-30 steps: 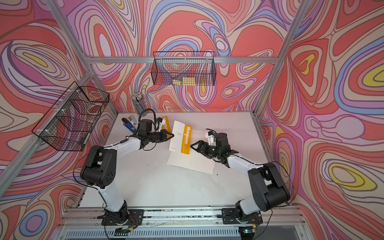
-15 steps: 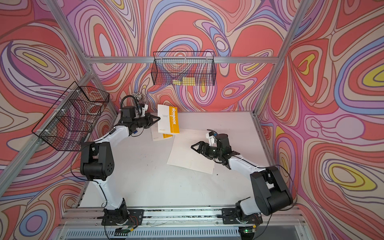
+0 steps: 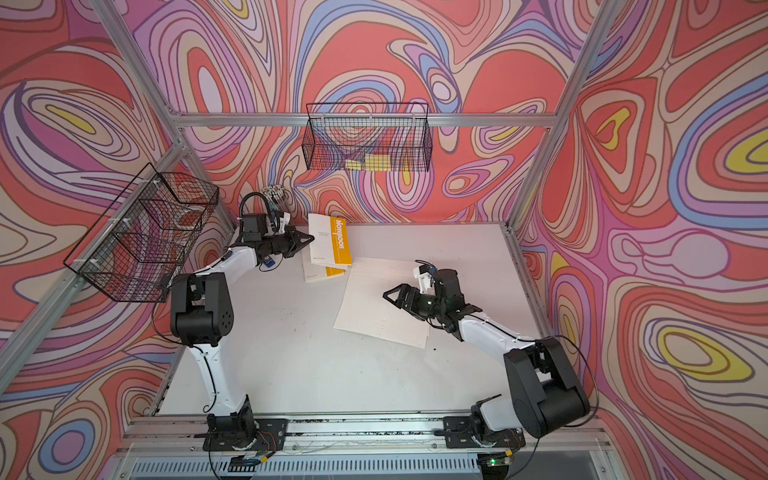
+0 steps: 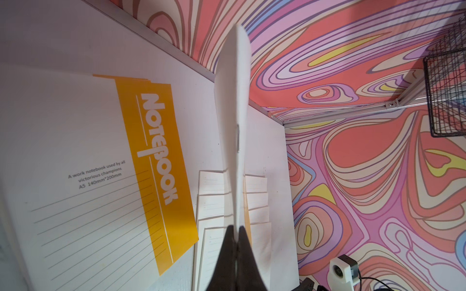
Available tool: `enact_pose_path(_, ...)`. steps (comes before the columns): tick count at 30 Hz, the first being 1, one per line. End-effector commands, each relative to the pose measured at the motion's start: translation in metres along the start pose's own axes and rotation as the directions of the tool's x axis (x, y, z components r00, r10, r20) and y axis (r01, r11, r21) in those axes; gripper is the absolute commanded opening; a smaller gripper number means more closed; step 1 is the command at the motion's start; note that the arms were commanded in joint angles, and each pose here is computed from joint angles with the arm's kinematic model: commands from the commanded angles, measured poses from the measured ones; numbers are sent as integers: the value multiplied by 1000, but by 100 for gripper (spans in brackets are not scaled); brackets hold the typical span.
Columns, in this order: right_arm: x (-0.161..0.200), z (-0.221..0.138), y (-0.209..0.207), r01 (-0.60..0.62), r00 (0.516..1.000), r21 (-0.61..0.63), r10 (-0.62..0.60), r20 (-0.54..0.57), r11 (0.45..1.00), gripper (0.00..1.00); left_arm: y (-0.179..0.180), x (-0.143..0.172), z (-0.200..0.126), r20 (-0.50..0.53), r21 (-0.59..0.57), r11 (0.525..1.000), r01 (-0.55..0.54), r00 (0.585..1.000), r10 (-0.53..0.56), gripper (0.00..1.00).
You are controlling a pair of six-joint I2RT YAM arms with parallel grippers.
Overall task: Close the notebook
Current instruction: Place the notebook at the notebook.
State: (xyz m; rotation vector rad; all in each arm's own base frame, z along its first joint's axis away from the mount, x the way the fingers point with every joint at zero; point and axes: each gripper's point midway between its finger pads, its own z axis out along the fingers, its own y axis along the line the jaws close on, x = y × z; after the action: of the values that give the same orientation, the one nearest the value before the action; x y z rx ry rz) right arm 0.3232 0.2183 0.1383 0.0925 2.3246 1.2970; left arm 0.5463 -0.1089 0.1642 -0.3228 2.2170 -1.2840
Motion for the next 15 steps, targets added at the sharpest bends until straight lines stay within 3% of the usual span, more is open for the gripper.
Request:
enact_pose_path(1,6,-2,-1,4,1000,10,-4,-3,1000,98,17,-1,4,-5,-38,999,10,1000,-11,0)
enact_pose_path(15,7,-1,-4,-6,1000,21,6,-7,1000,98,51,-7,9,35,-100,994,31,999,-27,0)
